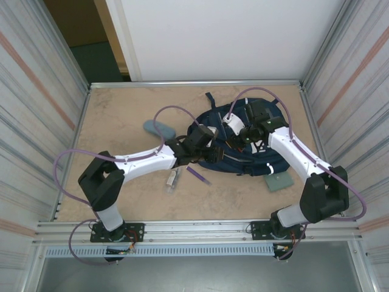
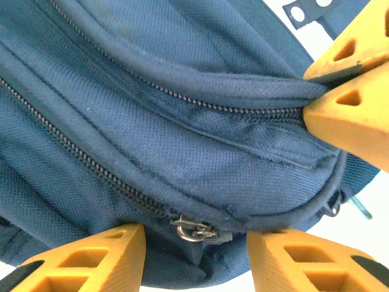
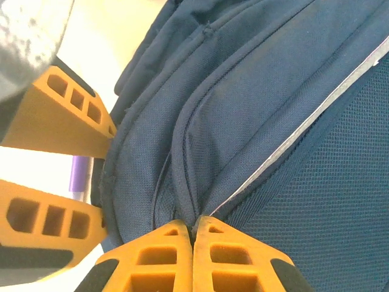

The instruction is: Pack the student bag

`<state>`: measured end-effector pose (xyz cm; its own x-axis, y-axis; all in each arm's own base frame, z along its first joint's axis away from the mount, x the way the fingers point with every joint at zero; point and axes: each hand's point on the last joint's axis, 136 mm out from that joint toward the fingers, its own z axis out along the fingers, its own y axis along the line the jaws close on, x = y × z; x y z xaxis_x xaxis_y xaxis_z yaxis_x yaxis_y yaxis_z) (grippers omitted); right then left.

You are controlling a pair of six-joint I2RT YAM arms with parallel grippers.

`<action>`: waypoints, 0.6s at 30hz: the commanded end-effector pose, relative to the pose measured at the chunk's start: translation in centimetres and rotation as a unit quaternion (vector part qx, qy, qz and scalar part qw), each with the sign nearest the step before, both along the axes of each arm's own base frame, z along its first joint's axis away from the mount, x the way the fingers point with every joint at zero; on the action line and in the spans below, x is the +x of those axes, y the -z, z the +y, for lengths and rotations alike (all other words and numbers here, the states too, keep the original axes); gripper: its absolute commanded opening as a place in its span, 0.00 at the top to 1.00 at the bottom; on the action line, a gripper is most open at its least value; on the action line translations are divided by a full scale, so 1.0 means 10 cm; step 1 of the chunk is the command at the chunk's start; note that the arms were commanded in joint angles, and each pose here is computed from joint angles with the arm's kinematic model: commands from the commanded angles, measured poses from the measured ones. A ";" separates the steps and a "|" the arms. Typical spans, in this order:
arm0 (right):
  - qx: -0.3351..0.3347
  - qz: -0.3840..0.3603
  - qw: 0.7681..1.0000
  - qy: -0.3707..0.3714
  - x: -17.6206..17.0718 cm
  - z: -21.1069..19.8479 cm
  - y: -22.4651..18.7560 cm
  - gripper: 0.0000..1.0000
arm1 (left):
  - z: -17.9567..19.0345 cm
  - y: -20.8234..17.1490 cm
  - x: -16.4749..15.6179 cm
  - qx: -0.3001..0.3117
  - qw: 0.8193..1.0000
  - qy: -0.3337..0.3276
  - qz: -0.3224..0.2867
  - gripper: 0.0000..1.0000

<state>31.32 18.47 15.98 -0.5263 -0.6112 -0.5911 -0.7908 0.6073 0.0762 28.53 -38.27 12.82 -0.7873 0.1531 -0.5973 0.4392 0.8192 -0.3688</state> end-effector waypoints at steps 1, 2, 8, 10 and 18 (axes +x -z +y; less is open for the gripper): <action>0.028 0.016 0.999 0.001 -0.02 0.08 -0.06 1.00 | -0.03 -0.12 0.16 0.036 0.997 -0.027 -0.064 0.53; 0.031 0.017 0.999 0.002 -0.02 0.09 -0.06 1.00 | -0.01 -0.11 0.18 0.054 0.995 -0.034 -0.080 0.53; 0.024 0.018 1.000 0.011 0.00 0.06 -0.04 1.00 | -0.04 -0.14 0.16 0.067 0.993 -0.022 -0.096 0.80; 0.015 0.018 1.000 0.014 0.00 0.02 -0.03 1.00 | -0.05 -0.20 0.12 0.058 0.993 0.004 -0.107 0.86; -0.004 0.016 1.000 0.025 0.02 -0.09 0.01 1.00 | 0.02 -0.23 -0.08 -0.034 0.994 0.103 -0.028 1.00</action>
<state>31.42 18.25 15.67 -0.5571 -0.5933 -0.5810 -0.7717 0.6284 0.0982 28.54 -37.93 12.81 -0.7273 0.2616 -0.6345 0.5517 0.7728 -0.3138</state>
